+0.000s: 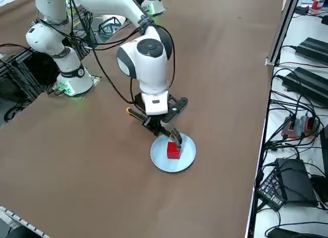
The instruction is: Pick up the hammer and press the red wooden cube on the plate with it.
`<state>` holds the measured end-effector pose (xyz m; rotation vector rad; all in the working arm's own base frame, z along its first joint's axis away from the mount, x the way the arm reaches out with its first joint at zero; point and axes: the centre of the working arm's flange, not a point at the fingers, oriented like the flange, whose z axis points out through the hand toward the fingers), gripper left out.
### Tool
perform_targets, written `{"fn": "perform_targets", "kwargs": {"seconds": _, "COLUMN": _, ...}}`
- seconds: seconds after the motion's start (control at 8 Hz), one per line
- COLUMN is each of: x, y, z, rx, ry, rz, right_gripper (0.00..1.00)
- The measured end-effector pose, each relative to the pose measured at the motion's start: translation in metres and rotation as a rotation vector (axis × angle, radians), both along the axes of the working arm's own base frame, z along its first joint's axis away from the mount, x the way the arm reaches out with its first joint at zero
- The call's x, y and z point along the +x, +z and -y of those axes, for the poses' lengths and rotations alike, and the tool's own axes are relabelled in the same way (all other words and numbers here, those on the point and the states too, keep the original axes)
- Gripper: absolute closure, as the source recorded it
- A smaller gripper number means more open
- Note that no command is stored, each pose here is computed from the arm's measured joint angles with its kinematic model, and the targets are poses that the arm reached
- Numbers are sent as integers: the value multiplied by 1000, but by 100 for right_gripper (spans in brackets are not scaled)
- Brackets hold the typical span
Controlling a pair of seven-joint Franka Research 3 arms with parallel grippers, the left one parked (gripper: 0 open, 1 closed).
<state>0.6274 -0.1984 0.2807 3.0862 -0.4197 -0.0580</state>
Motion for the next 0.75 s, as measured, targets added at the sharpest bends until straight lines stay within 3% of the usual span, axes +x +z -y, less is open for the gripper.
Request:
{"fn": "perform_targets", "kwargs": {"seconds": 0.5, "x": -2, "y": 92, "z": -11, "rx": 76, "ry": 26, "rz": -12, "right_gripper": 78}}
{"fn": "perform_targets", "kwargs": {"seconds": 0.75, "x": -3, "y": 122, "z": -42, "rx": 115, "ry": 56, "rz": -37, "right_gripper": 78}}
